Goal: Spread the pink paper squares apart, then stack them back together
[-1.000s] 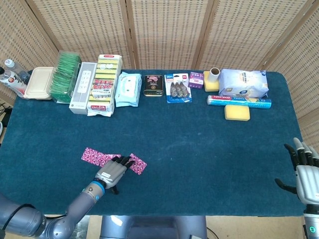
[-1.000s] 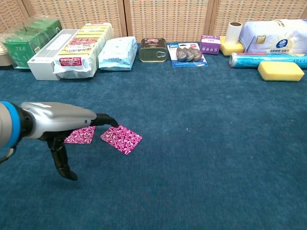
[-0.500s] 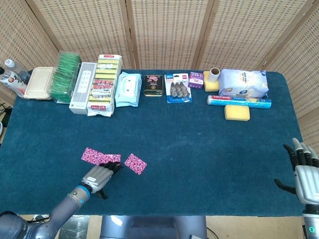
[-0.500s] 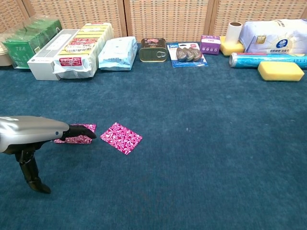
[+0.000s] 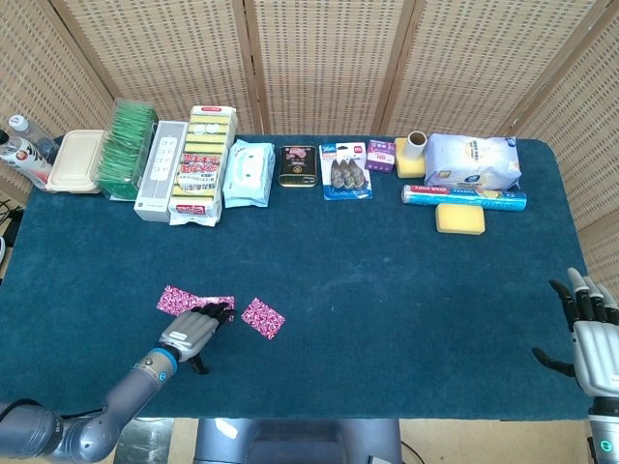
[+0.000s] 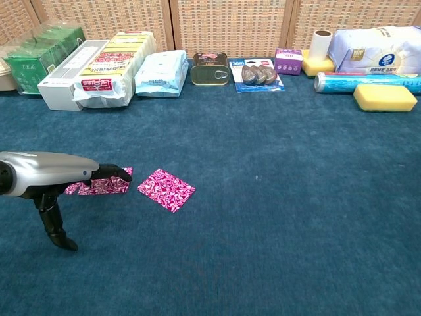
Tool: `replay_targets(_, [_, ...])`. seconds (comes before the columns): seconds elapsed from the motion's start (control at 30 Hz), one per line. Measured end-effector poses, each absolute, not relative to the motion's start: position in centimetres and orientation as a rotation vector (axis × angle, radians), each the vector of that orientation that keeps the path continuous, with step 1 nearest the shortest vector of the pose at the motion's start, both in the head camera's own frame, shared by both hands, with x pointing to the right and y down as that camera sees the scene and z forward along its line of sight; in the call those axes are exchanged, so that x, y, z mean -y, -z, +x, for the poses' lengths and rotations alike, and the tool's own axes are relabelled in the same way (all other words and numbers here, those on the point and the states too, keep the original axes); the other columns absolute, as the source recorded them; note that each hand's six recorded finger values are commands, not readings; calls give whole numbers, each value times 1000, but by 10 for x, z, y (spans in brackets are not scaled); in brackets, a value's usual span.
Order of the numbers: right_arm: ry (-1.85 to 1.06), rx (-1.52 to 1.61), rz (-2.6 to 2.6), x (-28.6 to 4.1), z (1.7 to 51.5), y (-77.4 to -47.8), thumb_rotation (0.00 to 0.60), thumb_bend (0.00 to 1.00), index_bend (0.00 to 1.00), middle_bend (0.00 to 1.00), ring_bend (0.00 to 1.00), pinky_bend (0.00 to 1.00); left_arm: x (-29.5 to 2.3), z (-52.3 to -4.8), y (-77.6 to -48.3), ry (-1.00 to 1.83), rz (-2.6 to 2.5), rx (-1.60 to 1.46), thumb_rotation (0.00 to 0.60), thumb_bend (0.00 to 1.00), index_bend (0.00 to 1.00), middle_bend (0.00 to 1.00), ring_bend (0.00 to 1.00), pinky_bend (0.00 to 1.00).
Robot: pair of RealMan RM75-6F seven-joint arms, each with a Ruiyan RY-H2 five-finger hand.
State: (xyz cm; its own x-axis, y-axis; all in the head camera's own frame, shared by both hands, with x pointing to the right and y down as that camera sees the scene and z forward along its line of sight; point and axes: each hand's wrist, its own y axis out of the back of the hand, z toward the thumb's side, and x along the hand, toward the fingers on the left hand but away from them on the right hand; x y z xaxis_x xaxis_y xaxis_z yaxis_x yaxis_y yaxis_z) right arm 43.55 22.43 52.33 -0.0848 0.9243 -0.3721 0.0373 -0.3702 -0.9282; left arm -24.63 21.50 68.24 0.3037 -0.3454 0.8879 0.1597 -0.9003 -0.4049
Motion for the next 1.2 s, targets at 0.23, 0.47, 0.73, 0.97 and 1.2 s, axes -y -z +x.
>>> replay_targets(0.23, [-1548, 1088, -1463, -225, 436, -524, 600, 0, 104, 0, 0, 0, -203, -248, -687, 1642, -2137, -204, 600, 61, 0, 0, 37, 134])
replay_targets(0.47, [-1547, 1084, -1471, -226, 434, -524, 600, 0, 104, 0, 0, 0, -192, -242, -691, 1636, -2133, -221, 600, 62, 0, 0, 40, 134])
replay_targets(0.73, [-1539, 1086, -1465, -226, 434, -522, 600, 0, 104, 0, 0, 0, -184, -236, -698, 1640, -2131, -217, 600, 62, 0, 0, 40, 134])
replay_targets(0.97, [-1540, 1082, -1472, -227, 433, -523, 600, 0, 104, 0, 0, 0, -180, -230, -698, 1624, -2132, -225, 600, 62, 0, 0, 40, 134])
replay_targets(1.2, [-1540, 1085, -1471, -227, 434, -522, 600, 0, 104, 0, 0, 0, -175, -219, -701, 1614, -2125, -221, 600, 63, 0, 0, 40, 134])
